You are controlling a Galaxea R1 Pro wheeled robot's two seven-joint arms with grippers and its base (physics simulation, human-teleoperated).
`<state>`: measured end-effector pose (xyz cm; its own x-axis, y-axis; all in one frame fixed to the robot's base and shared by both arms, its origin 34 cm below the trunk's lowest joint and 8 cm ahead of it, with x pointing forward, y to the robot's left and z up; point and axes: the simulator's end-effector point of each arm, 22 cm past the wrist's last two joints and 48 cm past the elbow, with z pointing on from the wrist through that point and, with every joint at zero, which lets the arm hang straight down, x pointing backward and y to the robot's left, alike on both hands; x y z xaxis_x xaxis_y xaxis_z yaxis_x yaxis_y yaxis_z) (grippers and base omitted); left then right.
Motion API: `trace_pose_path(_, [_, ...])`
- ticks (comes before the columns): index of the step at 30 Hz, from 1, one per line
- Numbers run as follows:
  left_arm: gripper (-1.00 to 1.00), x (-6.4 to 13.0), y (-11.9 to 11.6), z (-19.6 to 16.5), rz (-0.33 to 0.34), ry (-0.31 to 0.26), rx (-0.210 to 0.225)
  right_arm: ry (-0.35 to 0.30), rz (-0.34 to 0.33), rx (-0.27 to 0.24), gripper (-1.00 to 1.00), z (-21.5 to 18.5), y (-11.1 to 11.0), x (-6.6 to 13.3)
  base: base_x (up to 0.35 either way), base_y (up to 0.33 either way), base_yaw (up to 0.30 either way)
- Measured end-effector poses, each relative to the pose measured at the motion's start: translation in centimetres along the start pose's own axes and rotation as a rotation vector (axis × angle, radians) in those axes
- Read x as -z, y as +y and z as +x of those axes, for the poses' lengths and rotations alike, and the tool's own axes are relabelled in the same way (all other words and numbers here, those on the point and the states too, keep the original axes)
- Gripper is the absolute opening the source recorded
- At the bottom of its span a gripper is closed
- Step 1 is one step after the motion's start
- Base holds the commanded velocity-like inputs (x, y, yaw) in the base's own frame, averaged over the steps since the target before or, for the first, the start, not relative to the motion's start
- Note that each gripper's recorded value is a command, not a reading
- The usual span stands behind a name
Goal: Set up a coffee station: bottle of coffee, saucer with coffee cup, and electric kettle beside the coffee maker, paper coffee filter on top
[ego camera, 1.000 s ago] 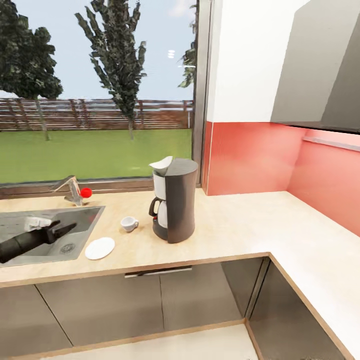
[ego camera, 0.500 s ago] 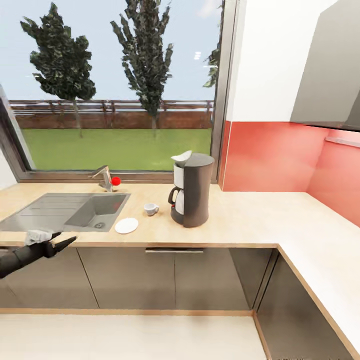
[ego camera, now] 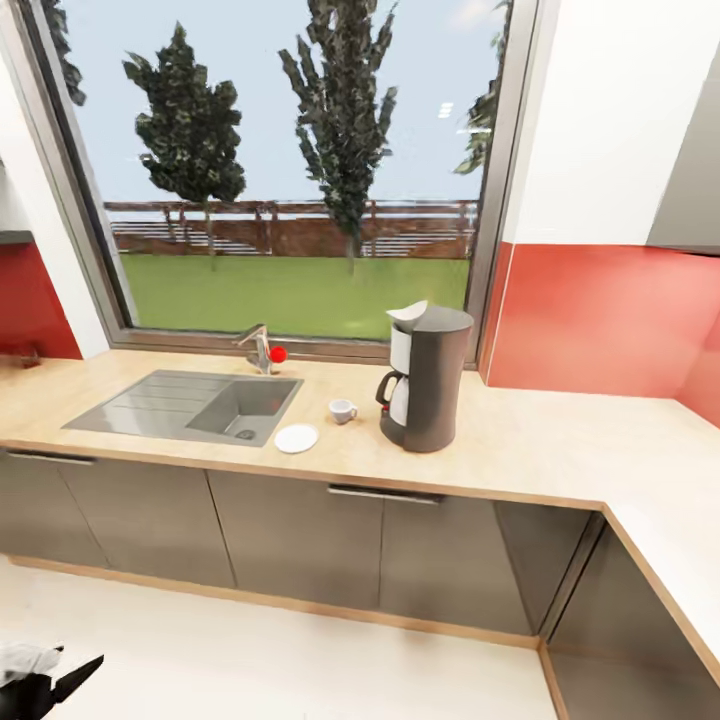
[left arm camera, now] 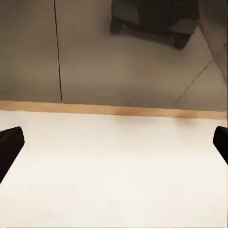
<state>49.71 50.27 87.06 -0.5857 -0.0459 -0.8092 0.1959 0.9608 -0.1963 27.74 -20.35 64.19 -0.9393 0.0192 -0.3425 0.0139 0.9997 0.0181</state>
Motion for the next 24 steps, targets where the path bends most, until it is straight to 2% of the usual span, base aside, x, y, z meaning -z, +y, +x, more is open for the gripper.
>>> trace_pose_path(3, [1.0, 1.9, 1.7, 7.2, -0.073, 0.128, 0.037, 0.001, 0.0, 0.0, 1.0, 0.0, 0.0, 0.0, 0.0, 0.0, 0.277])
trace_pose_path(5, [1.0, 5.3, 3.8, 15.4, -0.206, 0.309, 0.066, 0.003, 0.0, -0.002, 1.0, 0.1, 0.0, 0.0, 0.0, 0.0, 0.277])
trace_pose_path(7, [1.0, 6.3, 3.7, 18.7, -0.252, 0.381, 0.08, 0.003, -0.002, -0.003, 1.0, 0.1, 0.1, 0.0, 0.0, 0.0, 0.277])
trace_pose_path(11, [1.0, 6.8, 2.5, 23.1, -0.329, 0.475, 0.082, 0.007, -0.004, -0.005, 1.0, 0.2, 0.3, 0.0, 0.0, 0.0, 0.275])
trace_pose_path(14, [1.0, 6.4, 1.6, 26.4, -0.469, 0.557, 0.026, 0.009, -0.008, -0.003, 1.0, 0.2, 0.5, 0.0, 0.0, 0.0, 0.121])
trace_pose_path(15, [1.0, 6.6, 1.1, 27.6, -0.527, 0.6, 0.012, 0.009, -0.007, 0.0, 1.0, 0.2, 0.5, 0.0, 0.0, 0.0, 0.039])
trace_pose_path(17, [1.0, 7.2, -0.1, 29.8, -0.589, 0.692, 0.01, 0.008, -0.005, 0.004, 1.0, 0.3, 0.3, 0.0, 0.0, 0.0, 0.016])
trace_pose_path(19, [1.0, 7.6, -0.9, 30.9, -0.606, 0.747, 0.008, 0.008, -0.004, 0.006, 1.0, 0.3, 0.2, 0.0, 0.0, 0.0, 0.007])
trace_pose_path(24, [1.0, 9.1, -2.0, 33.0, -0.61, 0.816, 0.005, 0.007, -0.003, 0.003, 1.0, 0.2, 0.1, 0.0, 0.0, 0.0, -0.006])
